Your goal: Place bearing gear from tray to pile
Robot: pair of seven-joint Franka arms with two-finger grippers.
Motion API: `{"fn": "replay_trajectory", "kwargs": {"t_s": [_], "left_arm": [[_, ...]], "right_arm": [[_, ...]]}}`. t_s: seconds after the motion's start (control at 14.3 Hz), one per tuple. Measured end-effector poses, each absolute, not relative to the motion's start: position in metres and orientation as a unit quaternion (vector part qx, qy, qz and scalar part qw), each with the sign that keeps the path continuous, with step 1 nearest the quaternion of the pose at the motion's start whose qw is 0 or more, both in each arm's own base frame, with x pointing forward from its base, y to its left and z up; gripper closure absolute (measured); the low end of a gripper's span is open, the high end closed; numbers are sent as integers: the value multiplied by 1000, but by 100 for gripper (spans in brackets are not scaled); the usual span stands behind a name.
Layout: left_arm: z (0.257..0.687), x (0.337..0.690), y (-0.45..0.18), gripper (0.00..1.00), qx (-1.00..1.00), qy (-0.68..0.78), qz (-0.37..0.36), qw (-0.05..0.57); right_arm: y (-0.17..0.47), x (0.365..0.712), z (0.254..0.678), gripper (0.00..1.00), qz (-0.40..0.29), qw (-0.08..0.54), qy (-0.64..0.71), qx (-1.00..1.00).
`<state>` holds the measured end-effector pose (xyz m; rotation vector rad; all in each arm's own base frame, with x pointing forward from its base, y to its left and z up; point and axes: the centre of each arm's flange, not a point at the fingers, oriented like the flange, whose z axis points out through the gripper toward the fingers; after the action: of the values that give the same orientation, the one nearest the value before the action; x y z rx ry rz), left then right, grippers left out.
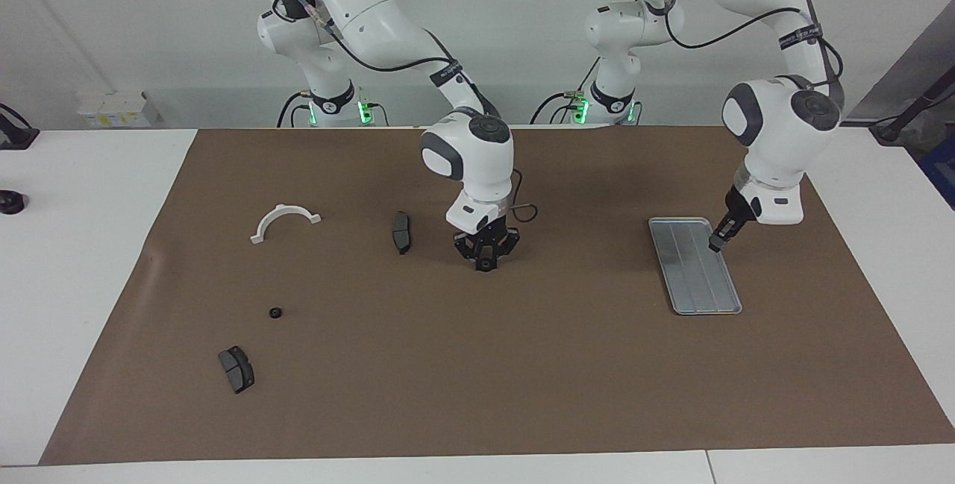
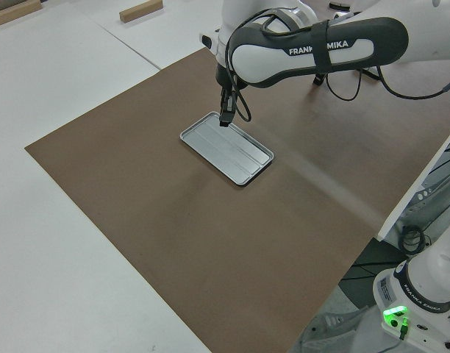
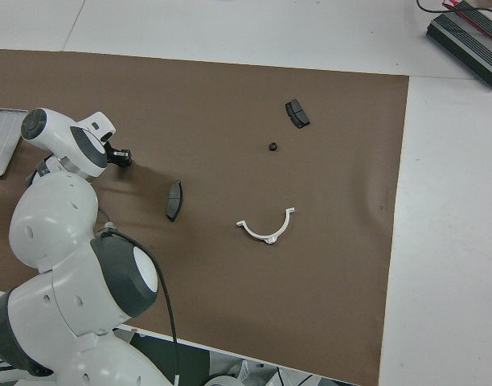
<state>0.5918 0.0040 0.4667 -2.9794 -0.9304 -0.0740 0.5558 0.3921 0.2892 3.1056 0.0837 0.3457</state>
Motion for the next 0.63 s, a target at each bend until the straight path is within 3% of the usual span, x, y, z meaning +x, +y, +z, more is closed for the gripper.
{"fn": "replay_trajectory", "kwargs": {"t_s": [0.35,0.63], "left_arm": [[519,581,-61,64,-968,-246,-46,2],[505,558,-180,64,-970,-234,-62,-24]], "right_arm": [[320,617,315,65,135,7,-17,991],[235,660,309,65,152,9,-18,988]]}}
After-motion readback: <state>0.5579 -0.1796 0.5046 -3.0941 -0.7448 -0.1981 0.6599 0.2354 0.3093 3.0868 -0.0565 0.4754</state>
